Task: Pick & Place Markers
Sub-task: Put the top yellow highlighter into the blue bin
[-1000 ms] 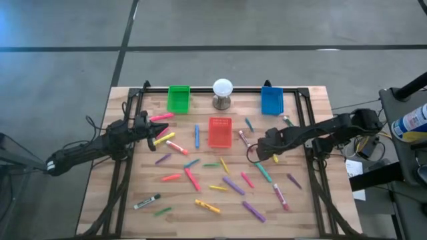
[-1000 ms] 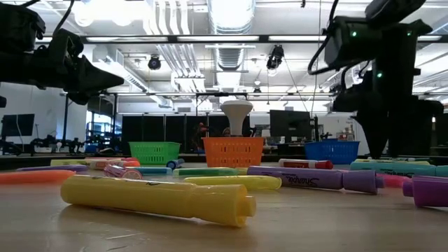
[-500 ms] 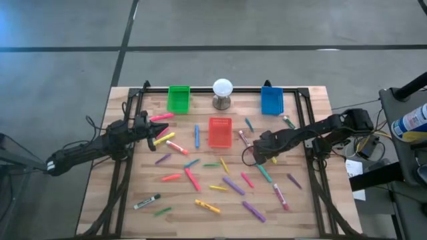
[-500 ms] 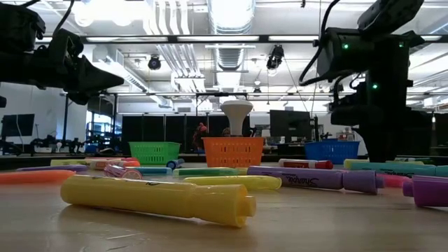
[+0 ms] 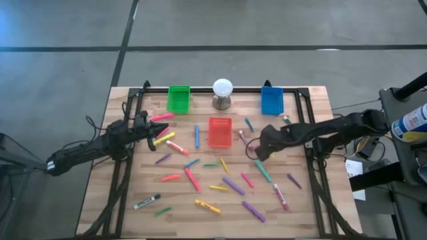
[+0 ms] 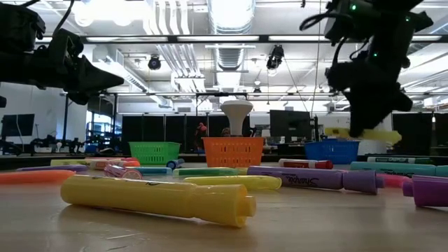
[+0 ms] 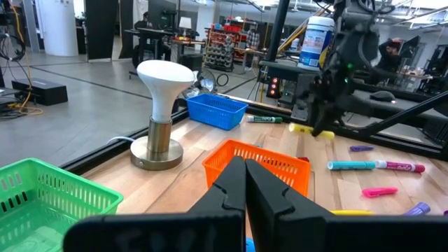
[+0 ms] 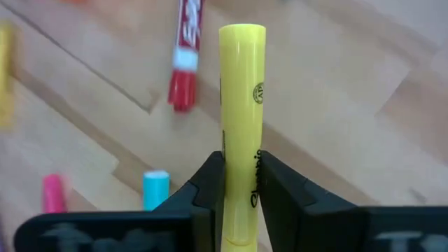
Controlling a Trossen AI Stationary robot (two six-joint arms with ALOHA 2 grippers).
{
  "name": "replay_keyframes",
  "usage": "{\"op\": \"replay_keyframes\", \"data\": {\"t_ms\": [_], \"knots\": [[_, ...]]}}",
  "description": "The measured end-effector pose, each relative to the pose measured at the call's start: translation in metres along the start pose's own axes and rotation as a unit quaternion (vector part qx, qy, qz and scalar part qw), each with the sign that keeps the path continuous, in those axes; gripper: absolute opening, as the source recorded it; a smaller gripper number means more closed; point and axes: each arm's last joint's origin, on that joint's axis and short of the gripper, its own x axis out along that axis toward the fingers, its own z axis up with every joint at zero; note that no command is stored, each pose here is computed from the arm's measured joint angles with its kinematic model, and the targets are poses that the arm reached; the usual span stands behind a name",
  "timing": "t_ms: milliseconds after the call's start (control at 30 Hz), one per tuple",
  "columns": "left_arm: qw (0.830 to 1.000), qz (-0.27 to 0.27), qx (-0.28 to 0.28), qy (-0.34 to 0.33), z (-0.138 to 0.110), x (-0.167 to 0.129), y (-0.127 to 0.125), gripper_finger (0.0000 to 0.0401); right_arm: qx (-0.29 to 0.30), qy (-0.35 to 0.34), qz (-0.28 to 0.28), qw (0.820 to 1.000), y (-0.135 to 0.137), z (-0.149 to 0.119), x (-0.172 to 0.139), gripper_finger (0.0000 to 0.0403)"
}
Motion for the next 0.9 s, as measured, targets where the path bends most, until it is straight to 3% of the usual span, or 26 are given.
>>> {"op": "replay_keyframes", "data": {"t_ms": [367, 600, 900], "knots": [[1.000, 0.000, 0.000, 0.000, 0.000, 0.000, 0.000, 0.0002, 0.032, -0.121, -0.025, 0.992, -0.006, 0.061, -0.030, 0.0066], [1.000, 0.000, 0.000, 0.000, 0.000, 0.000, 0.000, 0.0002, 0.030, -0.126, -0.013, 0.991, 0.000, 0.097, -0.044, 0.0067], [1.000, 0.000, 0.000, 0.000, 0.000, 0.000, 0.000, 0.0002, 0.042, -0.123, -0.081, 0.988, -0.027, 0.157, -0.064, 0.0068]]}}
